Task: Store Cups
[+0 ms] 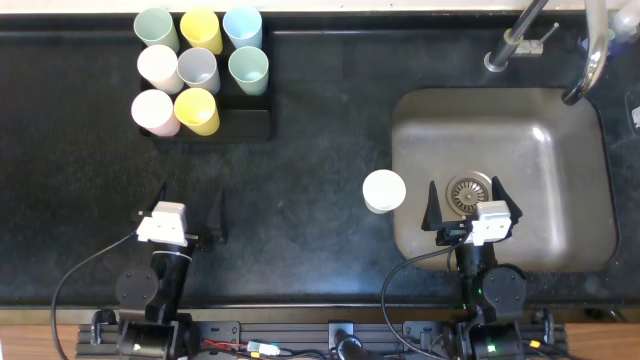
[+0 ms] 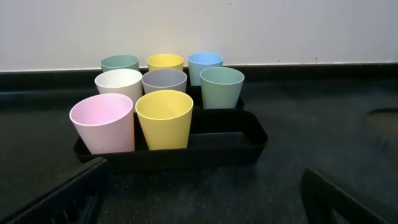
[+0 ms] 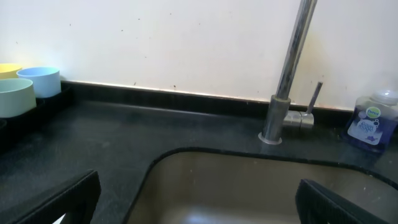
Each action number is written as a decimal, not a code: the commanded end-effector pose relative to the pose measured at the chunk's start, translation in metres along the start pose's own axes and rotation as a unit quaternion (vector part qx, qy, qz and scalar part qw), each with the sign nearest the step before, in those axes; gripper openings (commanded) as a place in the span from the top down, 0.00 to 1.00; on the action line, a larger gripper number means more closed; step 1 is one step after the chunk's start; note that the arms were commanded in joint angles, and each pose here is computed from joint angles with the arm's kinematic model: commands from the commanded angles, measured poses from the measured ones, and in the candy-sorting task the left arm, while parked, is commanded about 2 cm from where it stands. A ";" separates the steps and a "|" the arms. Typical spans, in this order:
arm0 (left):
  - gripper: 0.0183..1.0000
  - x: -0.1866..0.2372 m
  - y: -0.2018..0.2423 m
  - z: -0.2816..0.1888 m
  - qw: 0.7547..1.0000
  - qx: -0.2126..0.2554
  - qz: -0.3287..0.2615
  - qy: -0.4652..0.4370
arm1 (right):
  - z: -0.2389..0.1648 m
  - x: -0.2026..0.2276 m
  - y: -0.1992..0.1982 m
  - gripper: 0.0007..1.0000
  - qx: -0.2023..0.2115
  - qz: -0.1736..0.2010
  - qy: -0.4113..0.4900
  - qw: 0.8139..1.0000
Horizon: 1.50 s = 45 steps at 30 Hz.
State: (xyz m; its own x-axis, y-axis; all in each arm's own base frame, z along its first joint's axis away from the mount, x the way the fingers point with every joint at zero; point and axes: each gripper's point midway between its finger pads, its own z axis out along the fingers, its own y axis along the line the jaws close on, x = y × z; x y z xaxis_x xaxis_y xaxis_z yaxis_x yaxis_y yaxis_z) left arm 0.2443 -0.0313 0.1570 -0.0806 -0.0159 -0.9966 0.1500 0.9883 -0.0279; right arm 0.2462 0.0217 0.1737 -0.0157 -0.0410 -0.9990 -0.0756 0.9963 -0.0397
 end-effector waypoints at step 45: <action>0.00 -0.001 0.000 -0.001 1.000 0.001 0.009 -0.003 | 0.005 -0.031 0.059 0.00 -0.137 0.126 0.561 0.806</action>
State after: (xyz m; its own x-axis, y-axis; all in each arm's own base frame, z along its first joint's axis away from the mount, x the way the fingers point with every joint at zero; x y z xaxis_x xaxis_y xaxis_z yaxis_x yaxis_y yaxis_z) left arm 0.2443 -0.0313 0.1569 -0.0811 -0.0163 -0.9966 0.1500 0.9883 -0.0283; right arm 0.2444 0.0719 0.2051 -0.9229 -0.0489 -0.3820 -0.1549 0.9552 0.2521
